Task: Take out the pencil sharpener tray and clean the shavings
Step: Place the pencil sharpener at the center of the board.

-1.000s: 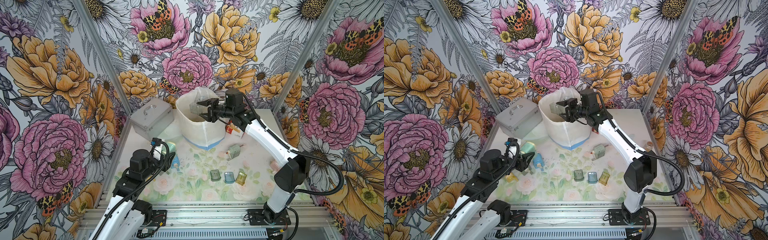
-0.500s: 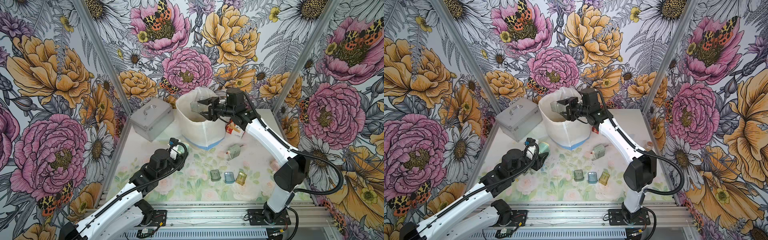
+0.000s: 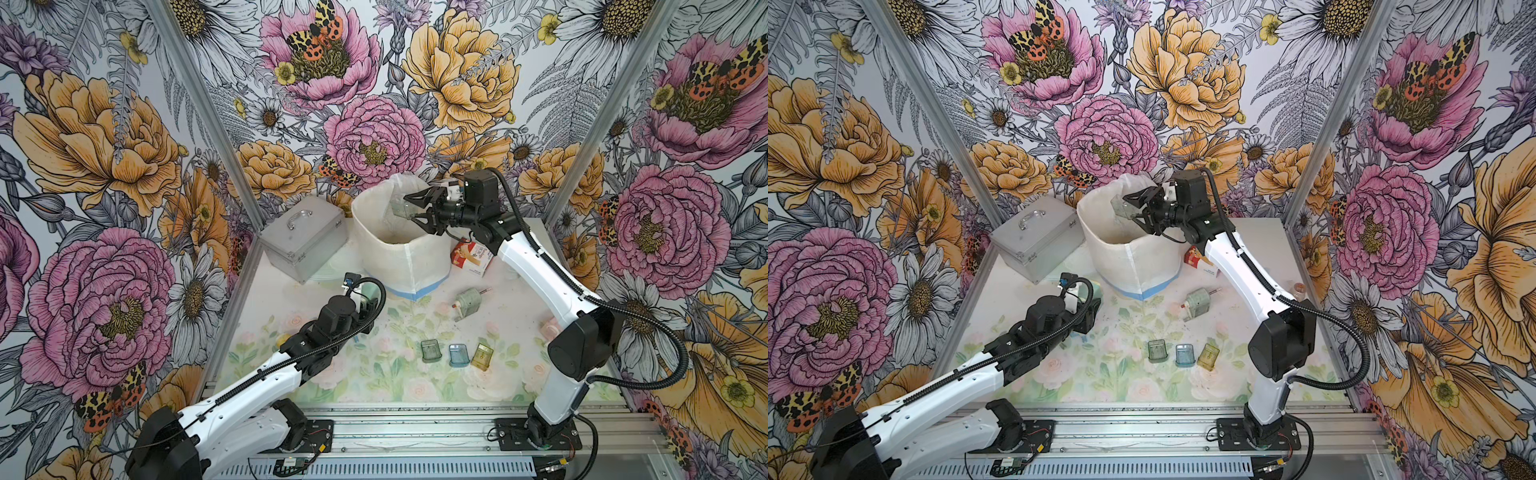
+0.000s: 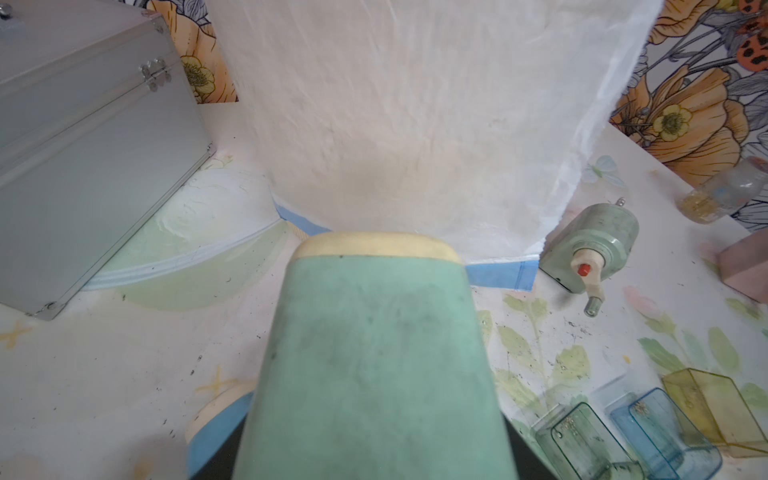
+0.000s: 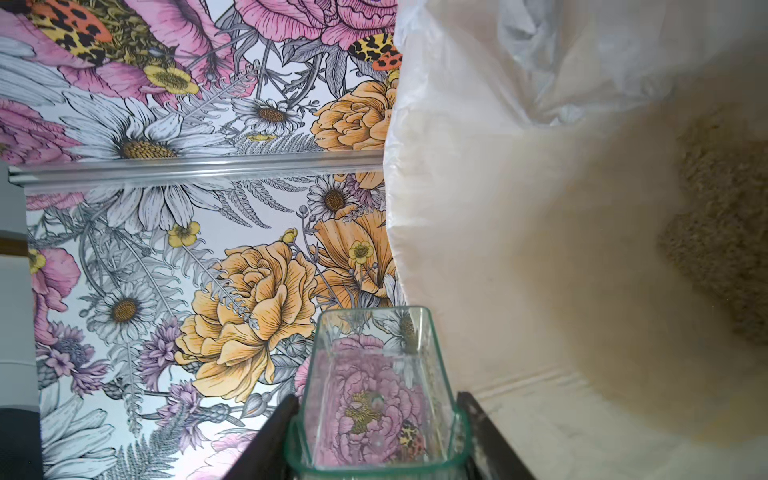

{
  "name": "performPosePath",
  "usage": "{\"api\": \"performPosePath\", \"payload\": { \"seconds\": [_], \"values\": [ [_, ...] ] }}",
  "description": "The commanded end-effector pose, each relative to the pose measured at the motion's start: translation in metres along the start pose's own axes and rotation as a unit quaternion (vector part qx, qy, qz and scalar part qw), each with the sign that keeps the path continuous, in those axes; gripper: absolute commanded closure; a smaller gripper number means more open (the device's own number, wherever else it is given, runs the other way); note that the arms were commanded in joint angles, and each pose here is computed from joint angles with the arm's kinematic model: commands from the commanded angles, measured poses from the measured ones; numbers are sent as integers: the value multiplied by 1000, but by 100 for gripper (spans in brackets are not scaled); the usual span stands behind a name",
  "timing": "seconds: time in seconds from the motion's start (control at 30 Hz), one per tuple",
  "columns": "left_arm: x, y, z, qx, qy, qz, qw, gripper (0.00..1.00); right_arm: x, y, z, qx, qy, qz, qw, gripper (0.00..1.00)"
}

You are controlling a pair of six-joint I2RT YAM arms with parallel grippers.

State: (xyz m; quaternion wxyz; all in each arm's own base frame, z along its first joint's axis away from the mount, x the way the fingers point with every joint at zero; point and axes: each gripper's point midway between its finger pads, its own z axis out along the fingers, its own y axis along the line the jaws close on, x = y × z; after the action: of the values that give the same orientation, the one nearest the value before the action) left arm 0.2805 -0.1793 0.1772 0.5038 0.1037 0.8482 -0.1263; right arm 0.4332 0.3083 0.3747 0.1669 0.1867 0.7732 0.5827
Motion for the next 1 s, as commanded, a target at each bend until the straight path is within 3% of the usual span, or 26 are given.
{"api": "performPosePath", "payload": {
  "seconds": [0.0, 0.43, 0.67, 0.97],
  "values": [
    [-18, 0, 0, -27, -46, -32, 998, 100, 10, 13, -12, -5, 10, -98, 995, 68],
    [-16, -3, 22, -59, -58, -36, 996, 100, 18, 14, -46, 60, -36, -292, 954, 68],
    [-7, -8, 36, -59, -42, -43, 996, 100, 15, 12, -62, 99, -61, -346, 931, 68],
    [-1, -1, 43, -86, -42, -51, 994, 100, 26, 22, -78, 94, -67, -399, 910, 67]
  ]
}}
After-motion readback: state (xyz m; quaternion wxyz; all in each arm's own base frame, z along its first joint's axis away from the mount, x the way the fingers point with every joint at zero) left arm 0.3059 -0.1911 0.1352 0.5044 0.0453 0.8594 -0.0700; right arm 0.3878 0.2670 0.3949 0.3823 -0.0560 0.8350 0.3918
